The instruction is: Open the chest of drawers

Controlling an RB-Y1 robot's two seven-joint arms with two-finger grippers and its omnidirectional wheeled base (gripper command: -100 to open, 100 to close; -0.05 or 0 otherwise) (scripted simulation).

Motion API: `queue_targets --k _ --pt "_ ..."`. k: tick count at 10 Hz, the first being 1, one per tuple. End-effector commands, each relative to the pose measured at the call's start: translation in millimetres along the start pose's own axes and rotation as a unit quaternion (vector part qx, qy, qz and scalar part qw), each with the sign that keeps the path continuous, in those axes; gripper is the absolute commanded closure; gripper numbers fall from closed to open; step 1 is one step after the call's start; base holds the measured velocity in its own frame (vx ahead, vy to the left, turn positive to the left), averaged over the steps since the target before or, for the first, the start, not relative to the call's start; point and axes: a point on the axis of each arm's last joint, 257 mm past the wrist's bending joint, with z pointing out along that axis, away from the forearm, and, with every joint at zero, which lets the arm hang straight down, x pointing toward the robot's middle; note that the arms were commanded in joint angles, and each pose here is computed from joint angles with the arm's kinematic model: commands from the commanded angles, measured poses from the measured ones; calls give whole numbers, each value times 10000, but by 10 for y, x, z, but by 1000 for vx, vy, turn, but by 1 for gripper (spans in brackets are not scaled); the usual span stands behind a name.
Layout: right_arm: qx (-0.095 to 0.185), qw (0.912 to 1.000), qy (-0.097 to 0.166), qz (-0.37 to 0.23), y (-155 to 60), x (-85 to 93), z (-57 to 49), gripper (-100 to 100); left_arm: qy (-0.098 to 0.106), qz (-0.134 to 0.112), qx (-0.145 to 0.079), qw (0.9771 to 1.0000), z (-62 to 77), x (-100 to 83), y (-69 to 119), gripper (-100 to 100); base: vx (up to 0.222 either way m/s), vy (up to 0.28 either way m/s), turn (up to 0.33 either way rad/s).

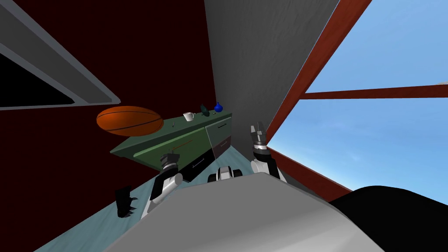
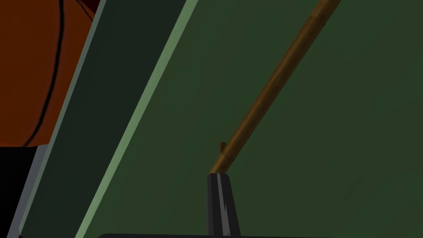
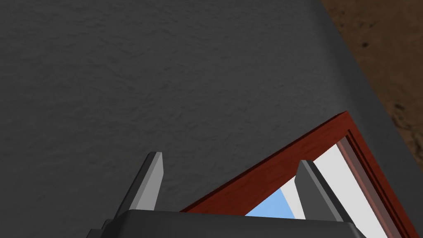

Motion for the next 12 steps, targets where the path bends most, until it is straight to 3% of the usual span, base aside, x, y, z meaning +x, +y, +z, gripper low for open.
queue_targets --k 1,7,9,10,11,12 --pt "0 10000 0 0 0 0 0 0 122 15 -74 9999 -213 63 56 100 87 24 121" --pt "0 10000 0 0 0 0 0 0 419 -101 -181 9989 -655 284 108 100 76 17 102" --pt "-1 10000 0 0 0 0 0 0 427 -107 -247 9987 -782 278 132 100 55 18 53" --pt "0 10000 0 0 0 0 0 0 406 -86 -234 9989 -738 257 135 100 25 10 22" --pt "-1 10000 0 1 0 0 1 0 535 52 -262 9982 -720 258 86 -100 13 -3 5" --pt "-1 10000 0 1 0 1 1 0 615 148 -289 9976 -705 255 52 -100 18 -12 19"
